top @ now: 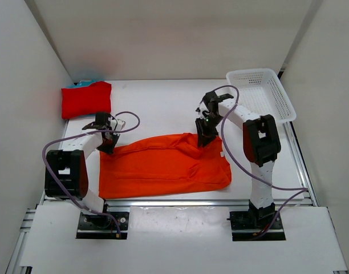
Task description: Fold and stack the t-shirts
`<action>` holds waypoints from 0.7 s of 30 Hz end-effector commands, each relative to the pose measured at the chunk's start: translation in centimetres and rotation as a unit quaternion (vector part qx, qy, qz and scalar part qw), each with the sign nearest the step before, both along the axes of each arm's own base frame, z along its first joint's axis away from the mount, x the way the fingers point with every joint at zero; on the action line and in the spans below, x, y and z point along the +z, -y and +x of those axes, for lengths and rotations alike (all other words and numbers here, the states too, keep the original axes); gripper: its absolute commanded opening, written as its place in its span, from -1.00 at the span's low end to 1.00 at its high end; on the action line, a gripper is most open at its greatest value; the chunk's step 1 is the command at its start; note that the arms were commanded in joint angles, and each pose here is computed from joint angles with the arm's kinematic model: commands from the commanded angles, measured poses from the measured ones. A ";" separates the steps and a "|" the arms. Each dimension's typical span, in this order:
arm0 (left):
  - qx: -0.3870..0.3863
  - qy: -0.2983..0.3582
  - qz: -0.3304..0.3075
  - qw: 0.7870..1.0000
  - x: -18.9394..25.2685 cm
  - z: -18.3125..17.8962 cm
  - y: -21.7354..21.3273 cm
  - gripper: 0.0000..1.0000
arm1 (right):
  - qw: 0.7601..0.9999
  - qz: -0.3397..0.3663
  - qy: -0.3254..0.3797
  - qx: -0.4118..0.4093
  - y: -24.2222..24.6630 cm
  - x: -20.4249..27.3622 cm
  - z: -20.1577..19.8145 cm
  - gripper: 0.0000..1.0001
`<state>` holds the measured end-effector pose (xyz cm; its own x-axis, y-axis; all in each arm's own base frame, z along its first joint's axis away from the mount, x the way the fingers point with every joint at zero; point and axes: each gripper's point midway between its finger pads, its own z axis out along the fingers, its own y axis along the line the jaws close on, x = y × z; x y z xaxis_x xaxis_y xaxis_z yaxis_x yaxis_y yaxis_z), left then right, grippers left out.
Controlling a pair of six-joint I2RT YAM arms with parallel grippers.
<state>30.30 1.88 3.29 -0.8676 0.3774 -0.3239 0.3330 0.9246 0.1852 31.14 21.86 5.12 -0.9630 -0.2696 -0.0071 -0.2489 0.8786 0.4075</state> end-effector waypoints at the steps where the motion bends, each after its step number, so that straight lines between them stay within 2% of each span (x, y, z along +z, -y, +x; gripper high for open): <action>1: -0.003 0.030 0.009 1.000 1.4 0.6 -0.2 -1.00 | 0.996 0.011 0.089 -0.025 0.3 3.2 4.9 -0.30; 7: -0.002 0.031 0.008 0.999 1.4 0.8 0.0 -1.00 | 0.995 0.035 0.094 -0.013 -1.7 3.2 6.5 -0.32; 12: 0.001 0.030 0.013 0.999 1.3 0.7 -0.3 -1.00 | 0.997 0.033 0.064 0.001 -2.6 1.5 5.0 -0.33; 21: 0.008 0.031 0.012 0.999 1.0 0.7 -0.4 -1.00 | 0.997 0.043 0.053 0.028 -3.4 1.7 2.0 -0.39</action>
<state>30.57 2.09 3.39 -0.8642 0.3784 -0.3315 0.3254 0.9230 0.2053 34.14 24.56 5.25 -0.9517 -0.2898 -0.1015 -0.3045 0.8485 0.4327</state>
